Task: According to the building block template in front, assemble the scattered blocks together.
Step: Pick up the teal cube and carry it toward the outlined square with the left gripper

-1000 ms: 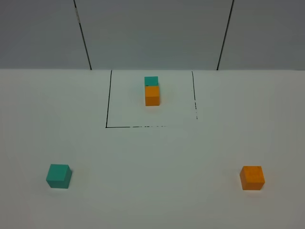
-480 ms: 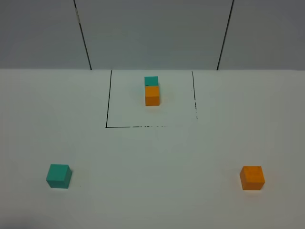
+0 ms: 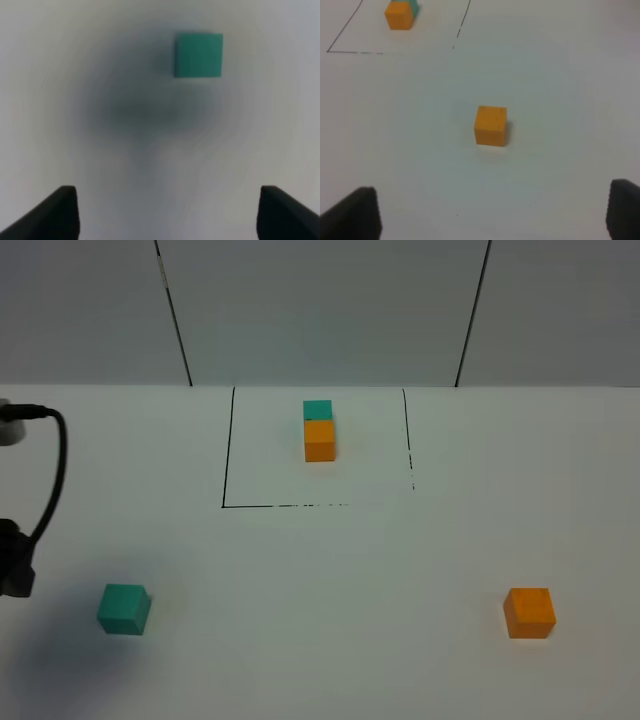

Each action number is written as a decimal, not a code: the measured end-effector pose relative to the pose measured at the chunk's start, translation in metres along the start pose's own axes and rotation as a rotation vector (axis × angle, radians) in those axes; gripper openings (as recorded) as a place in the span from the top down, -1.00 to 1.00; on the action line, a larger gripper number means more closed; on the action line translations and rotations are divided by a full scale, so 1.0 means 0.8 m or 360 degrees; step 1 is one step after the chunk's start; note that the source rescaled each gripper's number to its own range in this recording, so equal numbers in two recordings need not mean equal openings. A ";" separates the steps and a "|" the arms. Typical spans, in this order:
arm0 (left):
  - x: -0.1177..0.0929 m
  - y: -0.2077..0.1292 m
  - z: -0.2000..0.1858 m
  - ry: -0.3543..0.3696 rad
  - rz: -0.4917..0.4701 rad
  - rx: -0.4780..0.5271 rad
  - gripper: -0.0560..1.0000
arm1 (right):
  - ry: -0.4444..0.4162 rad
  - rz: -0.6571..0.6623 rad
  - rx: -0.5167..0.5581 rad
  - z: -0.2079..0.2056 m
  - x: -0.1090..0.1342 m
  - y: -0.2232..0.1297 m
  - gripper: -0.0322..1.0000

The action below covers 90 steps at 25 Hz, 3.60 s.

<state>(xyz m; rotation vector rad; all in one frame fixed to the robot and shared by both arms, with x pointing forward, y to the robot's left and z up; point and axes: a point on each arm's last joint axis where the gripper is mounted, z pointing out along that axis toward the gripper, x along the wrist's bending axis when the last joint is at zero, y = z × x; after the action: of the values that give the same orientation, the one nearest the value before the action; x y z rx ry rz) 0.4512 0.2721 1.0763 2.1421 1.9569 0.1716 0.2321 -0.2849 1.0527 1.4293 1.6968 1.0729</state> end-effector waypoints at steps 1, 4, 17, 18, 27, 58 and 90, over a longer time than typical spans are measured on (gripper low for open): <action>-0.004 0.006 0.007 0.0000 0.0026 0.0041 -0.23 | 0.0000 0.0000 0.0000 0.000 0.000 0.000 -0.61; -0.011 0.021 0.035 0.0023 0.0080 0.0128 -0.40 | 0.0000 0.0000 0.0000 0.000 0.000 0.000 -0.61; -0.010 0.058 0.124 0.0068 -0.0012 0.0239 -0.52 | 0.0000 0.0000 0.0000 0.000 0.000 0.000 -0.61; -0.010 0.059 0.131 0.0067 -0.0015 0.0249 -0.52 | 0.0000 0.0000 0.0000 0.000 0.000 0.000 -0.61; -0.021 0.069 0.183 -0.0005 -0.0019 0.0303 -0.52 | 0.0000 0.0000 0.0000 0.000 0.000 0.000 -0.61; -0.030 0.070 0.257 0.0069 -0.0071 0.0357 -0.42 | 0.0000 0.0000 -0.0001 0.000 0.000 0.000 -0.61; -0.028 0.064 0.267 0.0064 -0.0067 0.0288 0.86 | 0.0000 0.0000 -0.0001 0.000 0.000 0.000 -0.61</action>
<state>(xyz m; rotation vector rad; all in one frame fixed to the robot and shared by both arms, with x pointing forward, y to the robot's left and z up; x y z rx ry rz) 0.5503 0.2261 0.8847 2.2201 2.1122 0.0315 0.2321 -0.2849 1.0527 1.4290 1.6965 1.0731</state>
